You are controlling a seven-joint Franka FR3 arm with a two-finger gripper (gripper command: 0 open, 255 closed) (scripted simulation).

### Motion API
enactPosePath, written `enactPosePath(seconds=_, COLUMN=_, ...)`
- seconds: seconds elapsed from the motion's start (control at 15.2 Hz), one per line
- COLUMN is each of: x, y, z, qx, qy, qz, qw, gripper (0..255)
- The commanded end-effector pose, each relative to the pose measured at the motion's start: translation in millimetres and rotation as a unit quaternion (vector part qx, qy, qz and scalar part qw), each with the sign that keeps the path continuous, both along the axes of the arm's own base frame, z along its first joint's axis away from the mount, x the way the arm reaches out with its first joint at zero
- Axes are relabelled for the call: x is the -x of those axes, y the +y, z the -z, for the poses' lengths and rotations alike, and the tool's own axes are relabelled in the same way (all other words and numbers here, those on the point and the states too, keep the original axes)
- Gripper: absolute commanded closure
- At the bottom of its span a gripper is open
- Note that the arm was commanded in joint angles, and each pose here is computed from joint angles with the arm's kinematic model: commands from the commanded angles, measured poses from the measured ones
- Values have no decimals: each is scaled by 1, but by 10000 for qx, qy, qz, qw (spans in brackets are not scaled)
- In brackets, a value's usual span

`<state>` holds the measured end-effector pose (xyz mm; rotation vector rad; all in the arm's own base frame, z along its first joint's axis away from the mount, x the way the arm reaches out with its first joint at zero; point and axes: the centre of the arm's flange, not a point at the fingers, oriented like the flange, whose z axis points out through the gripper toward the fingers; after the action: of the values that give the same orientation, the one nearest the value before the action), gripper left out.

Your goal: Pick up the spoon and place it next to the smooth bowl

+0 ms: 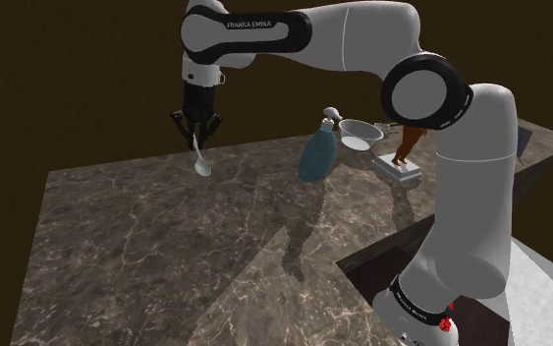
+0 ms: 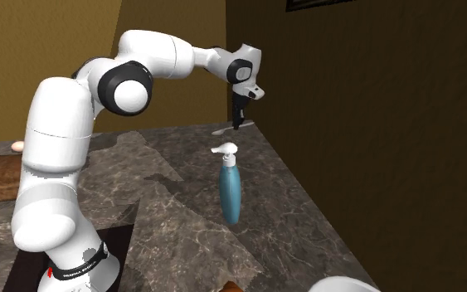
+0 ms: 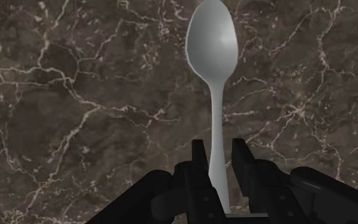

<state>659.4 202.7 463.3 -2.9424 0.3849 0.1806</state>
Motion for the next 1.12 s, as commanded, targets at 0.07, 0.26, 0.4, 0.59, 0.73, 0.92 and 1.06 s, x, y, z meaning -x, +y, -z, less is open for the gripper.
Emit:
enactPosePath(seconds=0.07, x=-1, y=0, z=-17, qx=1, qy=2, qz=0, qw=10000, gripper=255)
enactPosePath(seconds=0.26, x=4, y=-12, z=-23, qx=1, qy=2, qz=0, qw=10000, gripper=255)
enactPosePath(seconds=0.4, x=13, y=-37, z=-23, qx=1, qy=2, qz=0, qw=10000, gripper=255)
enactPosePath(seconds=0.59, x=26, y=-74, z=-23, qx=1, qy=2, qz=0, qw=10000, gripper=255)
enactPosePath(seconds=0.73, x=35, y=-99, z=-23, qx=1, qy=2, qz=0, qw=10000, gripper=255)
enactPosePath(seconds=0.92, x=48, y=-136, z=-23, qx=1, qy=2, qz=0, qw=10000, gripper=255)
enactPosePath(seconds=1.06, x=57, y=-161, z=-23, qx=1, qy=2, qz=0, qw=10000, gripper=255)
